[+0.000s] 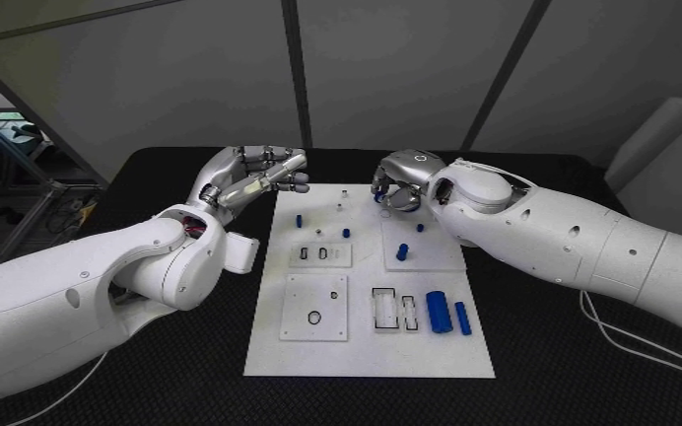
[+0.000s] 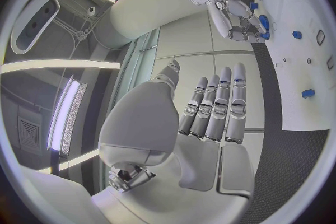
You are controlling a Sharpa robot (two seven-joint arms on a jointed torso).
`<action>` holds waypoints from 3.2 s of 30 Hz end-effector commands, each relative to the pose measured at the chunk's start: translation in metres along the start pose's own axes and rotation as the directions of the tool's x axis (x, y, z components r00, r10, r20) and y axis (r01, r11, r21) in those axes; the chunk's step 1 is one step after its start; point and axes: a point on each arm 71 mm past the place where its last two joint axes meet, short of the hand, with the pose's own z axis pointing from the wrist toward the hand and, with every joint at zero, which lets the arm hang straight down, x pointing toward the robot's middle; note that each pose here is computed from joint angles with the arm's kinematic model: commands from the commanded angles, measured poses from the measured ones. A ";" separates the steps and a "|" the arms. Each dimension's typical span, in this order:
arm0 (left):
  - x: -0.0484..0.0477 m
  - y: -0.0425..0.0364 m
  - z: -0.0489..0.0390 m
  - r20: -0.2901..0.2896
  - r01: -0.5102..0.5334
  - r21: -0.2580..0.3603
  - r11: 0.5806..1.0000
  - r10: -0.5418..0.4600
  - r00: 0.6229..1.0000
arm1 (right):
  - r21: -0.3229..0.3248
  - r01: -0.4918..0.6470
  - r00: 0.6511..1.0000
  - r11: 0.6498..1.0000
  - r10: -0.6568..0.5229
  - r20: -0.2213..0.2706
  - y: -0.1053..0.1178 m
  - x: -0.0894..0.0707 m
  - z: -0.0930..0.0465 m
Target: Assemble the parts on the task board
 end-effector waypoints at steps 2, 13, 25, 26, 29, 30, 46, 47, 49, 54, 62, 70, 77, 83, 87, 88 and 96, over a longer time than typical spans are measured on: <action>0.0000 -0.0011 0.0004 -0.014 -0.003 0.010 1.000 0.003 1.000 | 0.007 -0.011 0.997 1.000 0.010 0.080 0.002 -0.006 0.004; -0.0021 -0.0012 0.0008 -0.012 -0.005 0.010 1.000 0.005 1.000 | 0.000 -0.017 0.993 1.000 0.017 0.114 0.012 -0.007 0.018; -0.0048 -0.0028 0.0011 -0.007 -0.010 0.014 1.000 0.010 1.000 | -0.020 -0.028 0.993 0.999 0.030 0.115 0.025 -0.008 0.030; -0.0048 -0.0030 0.0012 -0.006 -0.010 0.014 1.000 0.010 1.000 | -0.021 -0.029 0.993 0.999 0.031 0.114 0.025 -0.008 0.031; -0.0048 -0.0035 0.0013 -0.007 -0.010 0.015 1.000 0.010 1.000 | -0.023 -0.030 0.993 0.999 0.033 0.112 0.027 -0.008 0.033; -0.0048 -0.0037 0.0014 -0.007 -0.010 0.016 1.000 0.010 1.000 | -0.024 -0.031 0.993 0.999 0.033 0.111 0.028 -0.008 0.034; -0.0050 -0.0071 0.0017 -0.007 -0.012 0.021 1.000 0.012 1.000 | -0.028 -0.037 0.995 0.999 0.040 0.091 0.033 -0.005 0.040; -0.0051 -0.0072 0.0017 -0.007 -0.012 0.022 1.000 0.012 1.000 | -0.028 -0.038 0.995 0.999 0.040 0.091 0.034 -0.005 0.040; -0.0052 -0.0074 0.0018 -0.007 -0.012 0.022 1.000 0.012 1.000 | -0.028 -0.038 0.995 0.999 0.040 0.089 0.034 -0.005 0.041; -0.0048 -0.0079 0.0022 -0.008 -0.012 0.023 1.000 0.012 1.000 | -0.027 -0.038 0.996 0.999 0.040 0.082 0.034 -0.004 0.041; -0.0048 -0.0084 0.0026 -0.008 -0.012 0.024 1.000 0.012 1.000 | -0.019 -0.035 0.997 0.999 0.037 0.060 0.032 -0.003 0.042; -0.0046 -0.0093 0.0028 -0.011 -0.011 0.025 1.000 0.012 1.000 | -0.006 -0.034 0.998 0.999 0.034 0.050 0.031 -0.003 0.043; -0.0071 -0.0096 0.0027 -0.007 -0.015 0.026 1.000 0.015 1.000 | -0.008 -0.041 0.994 0.999 0.041 0.100 0.030 -0.009 0.035; -0.0100 -0.0095 0.0029 -0.004 -0.018 0.027 0.999 0.018 1.000 | 0.005 -0.056 0.988 0.998 0.055 0.142 0.022 -0.021 0.022; -0.0126 -0.0091 0.0029 0.000 -0.020 0.026 0.999 0.020 1.000 | 0.021 -0.114 0.980 0.993 0.109 0.165 0.012 -0.036 0.011; -0.0131 -0.0090 0.0029 0.001 -0.021 0.025 0.999 0.021 1.000 | 0.026 -0.130 0.979 0.991 0.124 0.164 0.009 -0.038 0.008; -0.0157 -0.0085 0.0029 0.004 -0.024 0.024 0.999 0.024 1.000 | 0.122 -0.221 0.975 0.968 0.220 0.025 -0.025 -0.045 -0.018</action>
